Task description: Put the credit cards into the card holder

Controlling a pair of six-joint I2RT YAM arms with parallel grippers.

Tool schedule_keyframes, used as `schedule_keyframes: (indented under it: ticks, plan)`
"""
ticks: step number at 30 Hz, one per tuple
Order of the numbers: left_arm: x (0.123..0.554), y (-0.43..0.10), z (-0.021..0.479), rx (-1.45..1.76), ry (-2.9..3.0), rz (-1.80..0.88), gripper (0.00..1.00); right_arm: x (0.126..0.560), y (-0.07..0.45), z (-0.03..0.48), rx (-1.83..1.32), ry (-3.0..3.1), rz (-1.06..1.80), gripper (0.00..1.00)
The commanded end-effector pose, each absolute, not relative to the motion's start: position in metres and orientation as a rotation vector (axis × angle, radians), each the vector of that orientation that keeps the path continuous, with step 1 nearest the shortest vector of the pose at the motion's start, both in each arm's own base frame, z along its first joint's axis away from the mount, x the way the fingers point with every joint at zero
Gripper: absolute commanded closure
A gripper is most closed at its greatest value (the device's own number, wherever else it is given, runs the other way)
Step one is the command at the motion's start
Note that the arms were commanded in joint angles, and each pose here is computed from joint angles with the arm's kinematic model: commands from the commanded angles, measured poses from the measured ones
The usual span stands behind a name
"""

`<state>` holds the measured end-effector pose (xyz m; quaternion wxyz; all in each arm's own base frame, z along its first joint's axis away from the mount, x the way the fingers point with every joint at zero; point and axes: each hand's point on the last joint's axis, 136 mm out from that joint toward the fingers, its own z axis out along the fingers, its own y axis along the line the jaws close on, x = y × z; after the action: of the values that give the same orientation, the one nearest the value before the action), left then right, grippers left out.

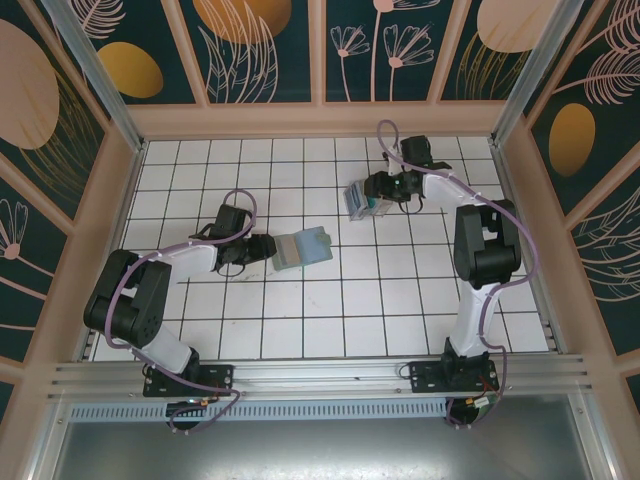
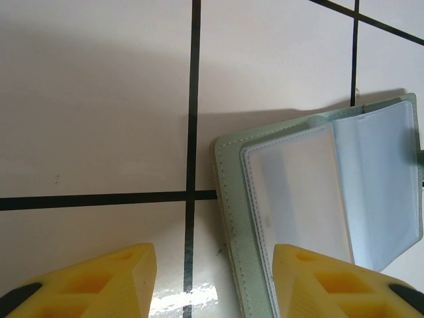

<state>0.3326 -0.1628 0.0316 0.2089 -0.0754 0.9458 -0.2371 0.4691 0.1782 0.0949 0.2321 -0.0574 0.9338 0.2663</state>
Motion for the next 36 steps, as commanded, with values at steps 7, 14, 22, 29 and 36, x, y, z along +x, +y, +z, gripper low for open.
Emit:
schedule_keyframes:
  ticks: [7,14,22,29,36]
  plan:
    - [0.337,-0.164,0.035,-0.199,2.607,-0.674,0.49,0.468,0.181,0.082,-0.209,2.633,0.593,0.48]
    - [0.336,-0.164,0.036,-0.201,2.605,-0.675,0.5,0.465,0.194,0.092,-0.218,2.601,0.743,0.48]
    - [0.337,-0.163,0.038,-0.199,2.602,-0.666,0.49,0.467,0.192,0.122,-0.201,2.498,0.854,0.53]
    - [0.339,-0.164,0.039,-0.196,2.604,-0.669,0.5,0.467,0.187,0.114,-0.181,2.519,0.839,0.62]
    - [0.338,-0.164,0.038,-0.197,2.607,-0.665,0.5,0.468,0.183,0.114,-0.169,2.521,0.815,0.86]
